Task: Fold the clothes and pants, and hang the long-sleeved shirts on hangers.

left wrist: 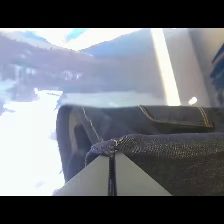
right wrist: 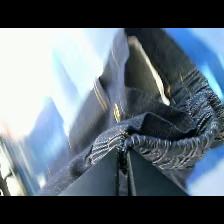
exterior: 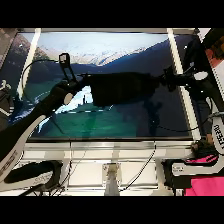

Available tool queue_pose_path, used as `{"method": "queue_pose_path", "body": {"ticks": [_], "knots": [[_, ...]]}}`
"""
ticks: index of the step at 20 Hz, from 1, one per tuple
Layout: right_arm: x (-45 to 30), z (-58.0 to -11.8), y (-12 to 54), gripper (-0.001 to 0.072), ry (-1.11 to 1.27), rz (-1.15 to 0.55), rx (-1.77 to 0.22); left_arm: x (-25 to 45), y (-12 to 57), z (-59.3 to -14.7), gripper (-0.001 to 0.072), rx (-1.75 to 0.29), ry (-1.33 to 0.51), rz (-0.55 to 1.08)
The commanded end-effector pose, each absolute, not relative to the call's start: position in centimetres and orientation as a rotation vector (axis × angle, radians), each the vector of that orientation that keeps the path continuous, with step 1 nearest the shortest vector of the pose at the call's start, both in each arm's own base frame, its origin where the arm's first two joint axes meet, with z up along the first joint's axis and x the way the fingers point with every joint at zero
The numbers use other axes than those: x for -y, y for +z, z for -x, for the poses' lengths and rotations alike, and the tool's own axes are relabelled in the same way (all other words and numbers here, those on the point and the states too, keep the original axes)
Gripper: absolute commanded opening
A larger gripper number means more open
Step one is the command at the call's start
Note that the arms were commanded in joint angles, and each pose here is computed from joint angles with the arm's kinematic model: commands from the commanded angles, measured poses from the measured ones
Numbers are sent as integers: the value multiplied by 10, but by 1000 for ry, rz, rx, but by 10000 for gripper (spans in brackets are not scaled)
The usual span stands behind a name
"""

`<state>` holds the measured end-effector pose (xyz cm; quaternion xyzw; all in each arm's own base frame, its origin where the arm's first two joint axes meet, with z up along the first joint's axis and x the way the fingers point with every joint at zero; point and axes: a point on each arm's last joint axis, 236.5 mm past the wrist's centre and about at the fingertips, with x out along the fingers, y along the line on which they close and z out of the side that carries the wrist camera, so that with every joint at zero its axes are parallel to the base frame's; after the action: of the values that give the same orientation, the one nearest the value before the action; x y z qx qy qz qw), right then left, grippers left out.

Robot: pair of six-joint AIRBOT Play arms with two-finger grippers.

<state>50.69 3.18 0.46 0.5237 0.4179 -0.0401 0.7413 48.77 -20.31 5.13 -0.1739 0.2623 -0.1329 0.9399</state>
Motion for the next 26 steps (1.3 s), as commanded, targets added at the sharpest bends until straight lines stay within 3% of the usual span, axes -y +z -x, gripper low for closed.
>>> {"method": "queue_pose_path", "body": {"ticks": [1,2,3,5,6,7,10,13,15,18,20,26], "knots": [[-17,-552,18,191,-166,-1147,-655,216,42,-519,9,-439,-289,486],[-16,-563,24,252,-177,-1128,-582,217,45,-525,19,-394,-303,498],[-14,-570,28,251,-183,-1112,-530,216,45,-530,33,-367,-309,506],[-11,-573,28,262,-189,-1077,-504,205,38,-535,259,-368,-287,509],[-10,-572,25,341,-188,-1055,-517,198,37,-538,310,-365,-274,511],[-7,-570,22,416,-189,-1035,-532,189,38,-541,310,-359,-258,514],[2,-556,9,515,-187,-1042,-656,161,49,-550,366,-330,-210,561],[15,-520,-2,515,-95,-953,-894,145,95,-548,435,-252,-205,613],[12,-487,-6,516,64,-922,-1087,143,139,-537,435,-185,-230,611],[-5,-460,-8,616,310,-953,-1278,151,188,-511,436,-157,-266,586],[-10,-463,-18,666,378,-920,-1322,157,199,-492,436,-198,-270,572],[-32,-488,-47,667,430,-837,-1383,171,195,-461,436,-316,-268,537]]}}
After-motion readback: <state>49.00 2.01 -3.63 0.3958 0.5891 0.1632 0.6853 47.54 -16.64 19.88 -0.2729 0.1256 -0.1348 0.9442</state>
